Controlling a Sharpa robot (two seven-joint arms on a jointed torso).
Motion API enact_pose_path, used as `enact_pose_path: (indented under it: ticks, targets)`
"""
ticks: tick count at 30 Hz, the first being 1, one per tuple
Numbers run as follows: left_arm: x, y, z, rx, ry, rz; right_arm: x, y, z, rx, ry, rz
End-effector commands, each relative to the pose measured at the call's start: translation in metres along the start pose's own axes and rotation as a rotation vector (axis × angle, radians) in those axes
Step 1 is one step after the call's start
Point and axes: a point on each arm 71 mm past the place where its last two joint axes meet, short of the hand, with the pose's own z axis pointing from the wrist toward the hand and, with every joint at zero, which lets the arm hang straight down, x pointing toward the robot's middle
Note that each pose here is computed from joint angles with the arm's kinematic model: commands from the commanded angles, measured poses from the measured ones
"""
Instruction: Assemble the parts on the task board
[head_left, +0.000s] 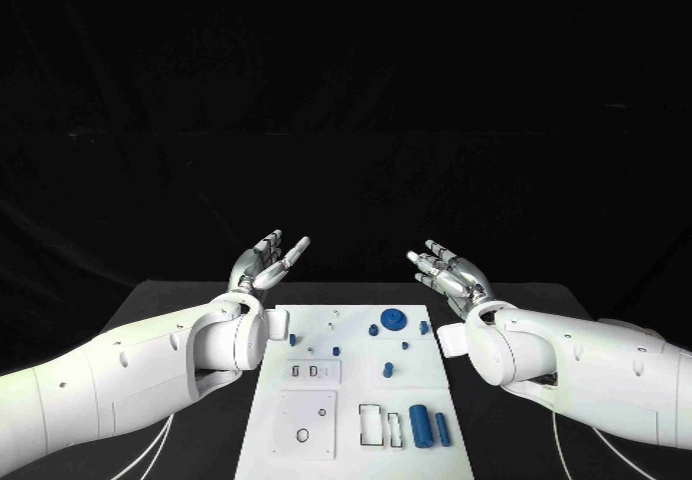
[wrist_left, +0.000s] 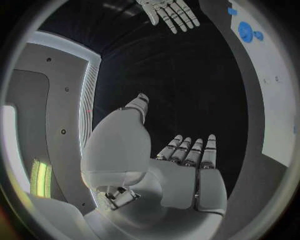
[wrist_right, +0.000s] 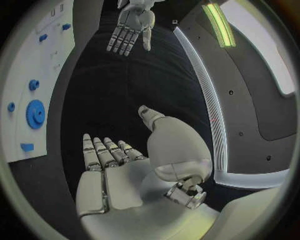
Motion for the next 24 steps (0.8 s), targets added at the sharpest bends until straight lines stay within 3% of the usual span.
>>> enact_pose_path:
  ticks: [1,9,10,15,24]
  targets:
    - [0.0047,-0.0017,0.0004,0.010,0.049,-0.040,0.010,0.000,0.002,0.018,0.195,0.050]
    - [0.0047,-0.0017,0.0004,0.010,0.049,-0.040,0.009,-0.001,0.004,0.029,0.244,0.051]
    - [-0.0125,-0.0067,-0.0063,0.018,0.095,-0.075,-0.011,0.014,0.011,-0.175,0.208,-0.367]
    - [-0.0131,-0.0091,-0.0090,0.021,0.130,-0.078,-0.011,0.018,0.014,-0.216,0.253,-0.557]
    - [-0.0141,-0.0172,-0.0193,0.017,0.163,-0.085,-0.009,0.028,0.019,-0.228,0.306,-0.784]
